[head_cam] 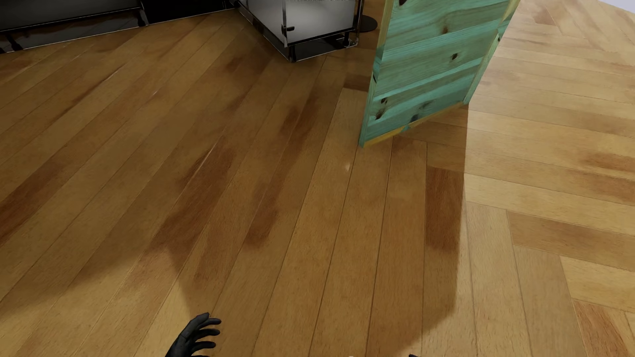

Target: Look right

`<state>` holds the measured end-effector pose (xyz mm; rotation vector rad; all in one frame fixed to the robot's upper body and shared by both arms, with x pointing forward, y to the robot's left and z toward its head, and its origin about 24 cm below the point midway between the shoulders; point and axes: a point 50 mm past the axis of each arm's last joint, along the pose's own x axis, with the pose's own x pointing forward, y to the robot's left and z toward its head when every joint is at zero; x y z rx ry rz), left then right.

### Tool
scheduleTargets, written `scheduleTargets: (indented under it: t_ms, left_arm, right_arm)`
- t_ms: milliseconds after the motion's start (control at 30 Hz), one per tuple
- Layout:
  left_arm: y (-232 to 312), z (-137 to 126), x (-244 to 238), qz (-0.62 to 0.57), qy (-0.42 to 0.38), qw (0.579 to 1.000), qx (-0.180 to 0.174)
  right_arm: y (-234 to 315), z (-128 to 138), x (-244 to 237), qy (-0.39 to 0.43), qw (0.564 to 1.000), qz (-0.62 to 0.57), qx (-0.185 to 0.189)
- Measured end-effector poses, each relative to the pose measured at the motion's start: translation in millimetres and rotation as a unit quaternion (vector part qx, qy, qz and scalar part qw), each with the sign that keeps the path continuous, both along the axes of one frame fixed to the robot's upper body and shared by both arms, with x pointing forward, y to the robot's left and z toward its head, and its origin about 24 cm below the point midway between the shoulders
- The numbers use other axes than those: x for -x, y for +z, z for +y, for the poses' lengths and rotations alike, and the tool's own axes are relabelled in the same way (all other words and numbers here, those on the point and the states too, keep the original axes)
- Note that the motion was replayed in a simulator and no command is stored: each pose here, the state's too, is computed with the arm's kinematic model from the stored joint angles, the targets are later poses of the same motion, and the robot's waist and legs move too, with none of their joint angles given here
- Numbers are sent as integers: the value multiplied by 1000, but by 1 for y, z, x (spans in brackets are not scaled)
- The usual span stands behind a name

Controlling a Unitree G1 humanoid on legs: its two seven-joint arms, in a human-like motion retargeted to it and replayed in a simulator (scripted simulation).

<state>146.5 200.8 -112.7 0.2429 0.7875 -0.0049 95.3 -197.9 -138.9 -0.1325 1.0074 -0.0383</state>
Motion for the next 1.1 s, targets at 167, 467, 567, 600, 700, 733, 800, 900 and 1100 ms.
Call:
scheduleTargets:
  t_ms: [167, 467, 567, 600, 700, 733, 800, 900, 1100]
  left_arm:
    - [5, -11, -16, -21, -4, 999, 47]
    - [3, -3, -3, -5, -13, 999, 29]
    - [4, -11, -7, -8, -3, 999, 49]
    - [2, -14, -7, -1, -7, 999, 53]
    - [-1, -3, -3, 9, 2, 999, 47]
    - [3, -7, -10, -2, -10, 999, 48]
    - [3, -16, -7, -11, -17, 998, 55]
    - [3, -4, -6, 15, -20, 999, 30]
    - [7, -23, -17, -28, -22, 998, 57]
  right_arm:
    - [-2, 5, -1, -21, 999, 16, -33]
    - [-2, 1, -2, -14, 999, 26, -21]
    - [-1, 7, 2, -6, 1000, 12, -26]
    - [-2, 3, 9, -21, 1000, 10, -21]
    - [1, 9, -5, -21, 999, -13, -24]
    - [0, 6, -1, -18, 1000, -2, -18]
    - [1, -7, -5, -18, 1000, 4, -8]
    - [0, -2, 12, -55, 998, -5, -17]
    - [-2, -3, 10, -30, 999, 8, -35]
